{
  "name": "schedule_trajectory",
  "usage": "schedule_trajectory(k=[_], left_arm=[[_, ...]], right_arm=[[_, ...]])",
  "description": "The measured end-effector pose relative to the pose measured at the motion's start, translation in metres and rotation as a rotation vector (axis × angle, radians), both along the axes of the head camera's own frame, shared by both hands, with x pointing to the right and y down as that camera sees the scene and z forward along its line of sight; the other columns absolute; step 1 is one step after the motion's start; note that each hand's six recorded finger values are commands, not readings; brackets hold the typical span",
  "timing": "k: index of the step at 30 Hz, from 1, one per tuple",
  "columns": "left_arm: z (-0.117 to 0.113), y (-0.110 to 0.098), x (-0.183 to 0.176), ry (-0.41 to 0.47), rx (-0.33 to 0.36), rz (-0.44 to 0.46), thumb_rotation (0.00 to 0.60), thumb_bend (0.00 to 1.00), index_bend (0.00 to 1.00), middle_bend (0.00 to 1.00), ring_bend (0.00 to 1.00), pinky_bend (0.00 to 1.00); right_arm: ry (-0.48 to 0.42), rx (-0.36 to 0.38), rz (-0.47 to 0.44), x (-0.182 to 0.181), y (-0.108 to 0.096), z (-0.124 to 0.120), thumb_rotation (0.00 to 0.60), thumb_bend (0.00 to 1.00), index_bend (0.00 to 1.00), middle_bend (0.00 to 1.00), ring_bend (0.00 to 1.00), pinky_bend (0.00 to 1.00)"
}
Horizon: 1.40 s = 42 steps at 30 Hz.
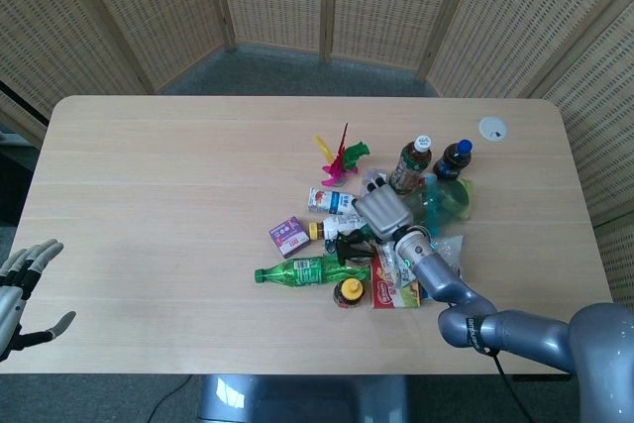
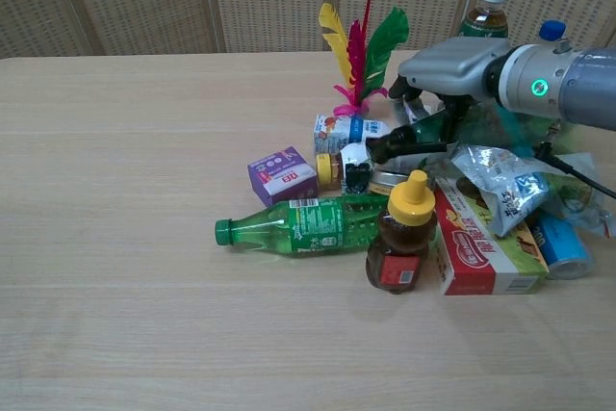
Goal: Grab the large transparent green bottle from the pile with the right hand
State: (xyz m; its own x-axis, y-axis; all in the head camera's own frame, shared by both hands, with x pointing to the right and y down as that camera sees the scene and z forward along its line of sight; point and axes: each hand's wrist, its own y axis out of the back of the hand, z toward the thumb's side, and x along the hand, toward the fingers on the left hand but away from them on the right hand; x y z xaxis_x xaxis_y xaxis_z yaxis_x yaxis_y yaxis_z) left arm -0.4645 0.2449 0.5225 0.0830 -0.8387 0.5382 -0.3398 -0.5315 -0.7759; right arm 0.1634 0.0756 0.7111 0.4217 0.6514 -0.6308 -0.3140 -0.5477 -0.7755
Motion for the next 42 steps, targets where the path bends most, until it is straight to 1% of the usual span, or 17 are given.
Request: schedule_trajectory(k=[5, 7, 8, 10, 12, 14, 16, 21, 27, 34, 42], left_arm=[[0.0, 0.0, 0.0, 0.006, -0.002, 0.0, 0.6, 0.32, 0.05, 0.0, 0.0, 0.0], [-0.001, 0.001, -0.001, 0.006, -0.001, -0.002, 0.6, 0.32, 0.05, 0.0, 0.0, 0.0], [-0.001, 0.001, -0.002, 0.006, 0.0, -0.005, 0.6, 0.32, 0.05, 0.0, 0.0, 0.0], [-0.002, 0.001, -0.003, 0.006, 0.0, -0.009, 0.6, 0.32, 0.05, 0.0, 0.0, 0.0], [-0.002, 0.002, -0.005, 0.005, 0.0, -0.012, 0.6, 0.32, 0.04, 0.0, 0.0, 0.0], [-0.002, 0.002, -0.005, 0.006, -0.002, -0.01, 0.6, 0.32, 0.05, 0.0, 0.0, 0.0], [-0.001, 0.003, -0.004, 0.009, -0.003, -0.01, 0.6, 0.32, 0.05, 0.0, 0.0, 0.0], [0.001, 0.003, -0.003, 0.015, -0.005, -0.01, 0.6, 0.32, 0.05, 0.0, 0.0, 0.0], [0.002, 0.003, 0.0, 0.022, -0.006, -0.003, 0.6, 0.32, 0.05, 0.0, 0.0, 0.0], [0.003, 0.005, 0.005, 0.032, -0.005, 0.002, 0.6, 0.32, 0.05, 0.0, 0.0, 0.0], [0.001, 0.007, 0.003, 0.036, -0.001, 0.001, 0.6, 0.32, 0.05, 0.0, 0.0, 0.0]], right_arm=[[0.013, -0.009, 0.028, 0.007, 0.001, 0.001, 0.6, 0.11, 0.58, 0.77, 0.38, 0.09], [0.018, -0.019, 0.043, 0.011, 0.001, 0.003, 0.6, 0.11, 0.6, 0.8, 0.42, 0.14], [0.02, -0.023, 0.05, 0.013, 0.001, 0.003, 0.6, 0.11, 0.61, 0.83, 0.45, 0.17], [0.021, -0.03, 0.067, 0.018, 0.001, 0.004, 0.6, 0.12, 0.67, 0.92, 0.54, 0.26], [0.022, -0.025, 0.071, 0.021, 0.0, 0.003, 0.6, 0.12, 0.72, 0.98, 0.63, 0.34], [0.016, -0.016, 0.074, 0.023, -0.002, -0.001, 0.6, 0.13, 0.76, 1.0, 0.7, 0.4], [0.003, -0.005, 0.08, 0.026, -0.005, -0.007, 0.6, 0.13, 0.79, 1.0, 0.75, 0.44], [-0.031, 0.043, 0.084, 0.033, -0.013, -0.026, 0.6, 0.13, 0.83, 1.0, 0.79, 0.47], [-0.085, 0.113, 0.062, 0.036, -0.02, -0.06, 0.6, 0.13, 0.84, 1.0, 0.8, 0.47], [-0.137, 0.187, 0.015, 0.028, -0.029, -0.105, 0.6, 0.13, 0.84, 1.0, 0.8, 0.47], [-0.164, 0.273, -0.042, 0.013, -0.041, -0.155, 0.6, 0.13, 0.84, 1.0, 0.8, 0.47]])
